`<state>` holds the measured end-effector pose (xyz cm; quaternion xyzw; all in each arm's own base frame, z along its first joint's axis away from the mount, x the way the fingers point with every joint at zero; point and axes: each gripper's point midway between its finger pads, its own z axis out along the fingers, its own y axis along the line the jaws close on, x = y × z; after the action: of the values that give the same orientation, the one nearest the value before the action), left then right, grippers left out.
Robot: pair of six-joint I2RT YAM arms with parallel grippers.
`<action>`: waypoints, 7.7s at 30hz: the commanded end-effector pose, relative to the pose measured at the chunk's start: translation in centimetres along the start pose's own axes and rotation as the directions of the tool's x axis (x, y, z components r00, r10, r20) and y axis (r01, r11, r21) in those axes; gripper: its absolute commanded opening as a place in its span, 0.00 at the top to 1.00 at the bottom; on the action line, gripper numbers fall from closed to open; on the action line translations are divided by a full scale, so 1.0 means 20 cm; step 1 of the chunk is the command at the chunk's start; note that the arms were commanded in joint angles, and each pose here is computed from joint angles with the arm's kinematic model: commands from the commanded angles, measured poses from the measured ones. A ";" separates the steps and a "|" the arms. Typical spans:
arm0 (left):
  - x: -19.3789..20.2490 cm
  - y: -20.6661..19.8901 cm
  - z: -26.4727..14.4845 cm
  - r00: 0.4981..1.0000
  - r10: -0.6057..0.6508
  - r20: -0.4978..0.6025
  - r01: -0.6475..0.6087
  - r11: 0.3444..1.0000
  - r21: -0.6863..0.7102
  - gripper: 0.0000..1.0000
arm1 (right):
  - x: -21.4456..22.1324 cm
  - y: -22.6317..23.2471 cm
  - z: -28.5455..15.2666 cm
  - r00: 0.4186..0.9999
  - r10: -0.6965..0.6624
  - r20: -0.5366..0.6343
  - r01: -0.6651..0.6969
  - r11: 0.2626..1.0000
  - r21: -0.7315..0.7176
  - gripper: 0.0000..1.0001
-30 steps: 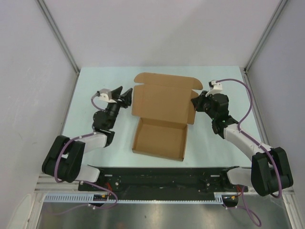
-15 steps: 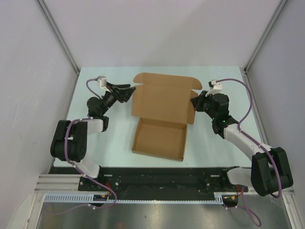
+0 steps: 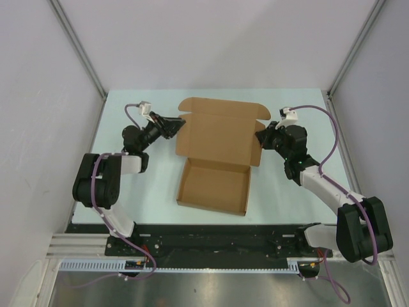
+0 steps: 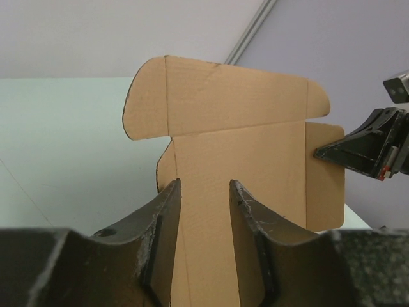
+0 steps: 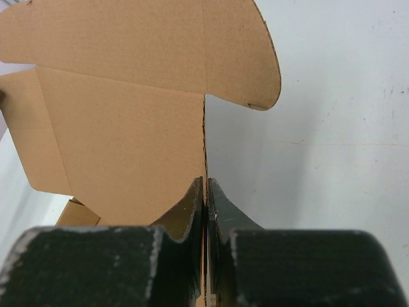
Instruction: Fold the paper box
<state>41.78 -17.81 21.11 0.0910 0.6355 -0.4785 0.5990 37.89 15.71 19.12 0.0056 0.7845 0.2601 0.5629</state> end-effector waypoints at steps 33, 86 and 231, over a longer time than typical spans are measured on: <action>-0.01 0.10 0.03 0.999 0.043 0.007 -0.043 0.997 -0.064 0.48 | -0.10 0.08 0.03 0.999 -0.008 0.047 0.011 0.998 -0.055 0.96; 0.11 -0.47 -0.19 0.767 0.596 0.240 -0.469 0.775 -0.423 0.98 | 0.29 0.15 -0.15 0.915 -0.322 0.244 0.222 0.905 0.364 1.00; 0.84 -0.49 -0.65 0.968 0.106 -0.229 -0.235 0.715 -0.658 0.17 | 0.87 0.24 -0.26 0.935 -0.240 -0.263 0.264 0.962 0.063 0.91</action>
<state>21.54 -19.82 10.13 -0.0269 0.7976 -0.1226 0.5900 26.19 23.62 8.75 -0.1033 0.8422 0.1586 0.5049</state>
